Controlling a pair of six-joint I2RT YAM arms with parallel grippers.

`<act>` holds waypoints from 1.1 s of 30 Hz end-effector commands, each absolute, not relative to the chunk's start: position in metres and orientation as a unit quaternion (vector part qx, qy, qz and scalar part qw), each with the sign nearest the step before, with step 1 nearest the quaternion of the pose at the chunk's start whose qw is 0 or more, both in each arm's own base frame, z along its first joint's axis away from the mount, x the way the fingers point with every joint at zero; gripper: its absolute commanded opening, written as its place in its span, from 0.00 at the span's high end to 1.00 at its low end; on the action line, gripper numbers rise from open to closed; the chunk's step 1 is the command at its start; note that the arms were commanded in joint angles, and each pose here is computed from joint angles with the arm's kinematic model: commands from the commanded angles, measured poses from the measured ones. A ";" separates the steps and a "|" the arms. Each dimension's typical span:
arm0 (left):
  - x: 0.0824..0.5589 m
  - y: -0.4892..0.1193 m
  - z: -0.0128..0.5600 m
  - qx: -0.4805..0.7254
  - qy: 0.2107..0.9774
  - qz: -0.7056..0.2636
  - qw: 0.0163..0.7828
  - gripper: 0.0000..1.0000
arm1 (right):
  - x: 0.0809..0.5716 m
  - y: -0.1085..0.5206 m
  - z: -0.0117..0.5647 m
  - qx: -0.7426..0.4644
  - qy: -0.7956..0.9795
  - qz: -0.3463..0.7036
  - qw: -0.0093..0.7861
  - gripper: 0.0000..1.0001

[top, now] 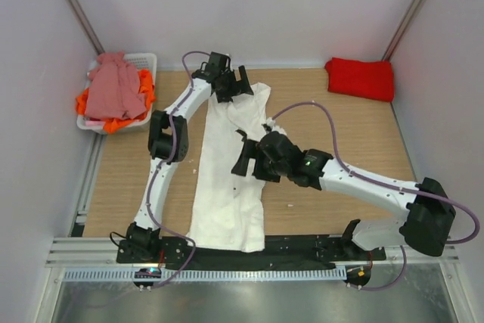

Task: Fold and stack the t-shirts
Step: Fold the tshirt

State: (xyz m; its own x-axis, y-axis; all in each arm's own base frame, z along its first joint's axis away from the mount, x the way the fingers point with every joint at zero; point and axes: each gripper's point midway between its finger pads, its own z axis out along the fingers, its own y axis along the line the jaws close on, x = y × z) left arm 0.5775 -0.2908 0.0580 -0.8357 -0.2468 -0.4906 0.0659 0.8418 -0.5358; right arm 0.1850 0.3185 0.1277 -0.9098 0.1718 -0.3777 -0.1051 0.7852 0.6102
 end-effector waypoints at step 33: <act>0.449 -0.158 0.318 -0.021 0.755 -0.230 0.613 0.00 | 0.567 0.250 0.062 0.088 0.915 0.191 0.344 0.41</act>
State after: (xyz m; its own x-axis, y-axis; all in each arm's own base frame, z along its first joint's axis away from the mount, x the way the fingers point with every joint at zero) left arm 0.4369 -0.1611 0.2814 -0.3835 -0.2989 -0.8738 0.2135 0.8918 -0.3988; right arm 0.5450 0.2375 0.0384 -0.7769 0.2904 -0.5586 0.0963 0.9316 0.3504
